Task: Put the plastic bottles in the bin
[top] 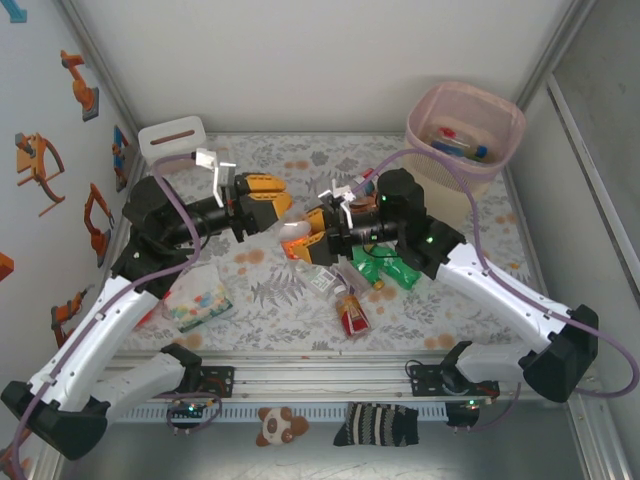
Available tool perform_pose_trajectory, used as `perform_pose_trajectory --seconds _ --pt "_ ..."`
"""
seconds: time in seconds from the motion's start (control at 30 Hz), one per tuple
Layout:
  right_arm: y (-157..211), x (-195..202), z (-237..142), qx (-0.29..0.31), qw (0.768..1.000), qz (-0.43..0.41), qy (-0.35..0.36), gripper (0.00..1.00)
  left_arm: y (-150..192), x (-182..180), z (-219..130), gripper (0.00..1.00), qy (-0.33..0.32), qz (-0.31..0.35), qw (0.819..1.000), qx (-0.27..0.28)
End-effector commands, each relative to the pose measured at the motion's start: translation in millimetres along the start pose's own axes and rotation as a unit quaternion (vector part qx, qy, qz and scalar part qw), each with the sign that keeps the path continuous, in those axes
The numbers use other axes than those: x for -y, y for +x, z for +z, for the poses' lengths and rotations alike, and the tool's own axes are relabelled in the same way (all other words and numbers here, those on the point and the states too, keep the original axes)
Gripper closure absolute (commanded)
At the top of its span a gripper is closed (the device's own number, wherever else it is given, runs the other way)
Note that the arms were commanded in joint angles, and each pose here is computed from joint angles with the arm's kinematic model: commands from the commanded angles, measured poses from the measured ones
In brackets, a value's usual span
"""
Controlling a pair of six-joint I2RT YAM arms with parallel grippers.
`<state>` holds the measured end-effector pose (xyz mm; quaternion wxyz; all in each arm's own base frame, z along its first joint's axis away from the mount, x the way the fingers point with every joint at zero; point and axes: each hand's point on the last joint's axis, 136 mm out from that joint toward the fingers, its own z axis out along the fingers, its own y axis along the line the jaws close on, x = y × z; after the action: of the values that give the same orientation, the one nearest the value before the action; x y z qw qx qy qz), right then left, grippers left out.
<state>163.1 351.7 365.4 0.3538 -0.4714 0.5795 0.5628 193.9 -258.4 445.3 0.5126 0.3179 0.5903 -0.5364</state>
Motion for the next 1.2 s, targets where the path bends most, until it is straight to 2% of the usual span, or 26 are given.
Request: perform_pose_trajectory --seconds 0.0,0.13,0.3,0.47,0.57,0.83,1.03,1.17 --pt "-27 -8 -9 0.024 0.999 -0.031 0.026 0.49 -17 3 -13 0.42 -0.038 0.033 0.998 0.027" --pt "-32 0 -15 0.020 0.997 -0.028 0.066 0.50 -15 -13 -27 0.33 -0.104 0.038 0.993 0.038" --pt "-41 28 -34 0.020 0.989 -0.001 0.150 0.51 -12 -24 -42 0.30 -0.155 0.039 0.986 0.047" --pt "-55 73 -77 0.036 0.961 0.061 0.269 0.53 -6 -27 -47 0.30 -0.168 0.032 0.984 0.046" --pt "-62 99 -110 0.045 0.935 0.100 0.336 0.54 -1 -29 -47 0.30 -0.167 0.024 0.985 0.041" --pt "-77 153 -204 0.075 0.850 0.168 0.494 0.55 4 -31 -44 0.30 -0.163 0.017 0.986 0.036" --pt "-94 183 -270 0.115 0.788 0.192 0.573 0.57 8 -34 -41 0.30 -0.161 0.012 0.987 0.030" --pt "-101 206 -306 0.134 0.756 0.209 0.606 0.60 10 -36 -38 0.30 -0.158 0.007 0.987 0.028"
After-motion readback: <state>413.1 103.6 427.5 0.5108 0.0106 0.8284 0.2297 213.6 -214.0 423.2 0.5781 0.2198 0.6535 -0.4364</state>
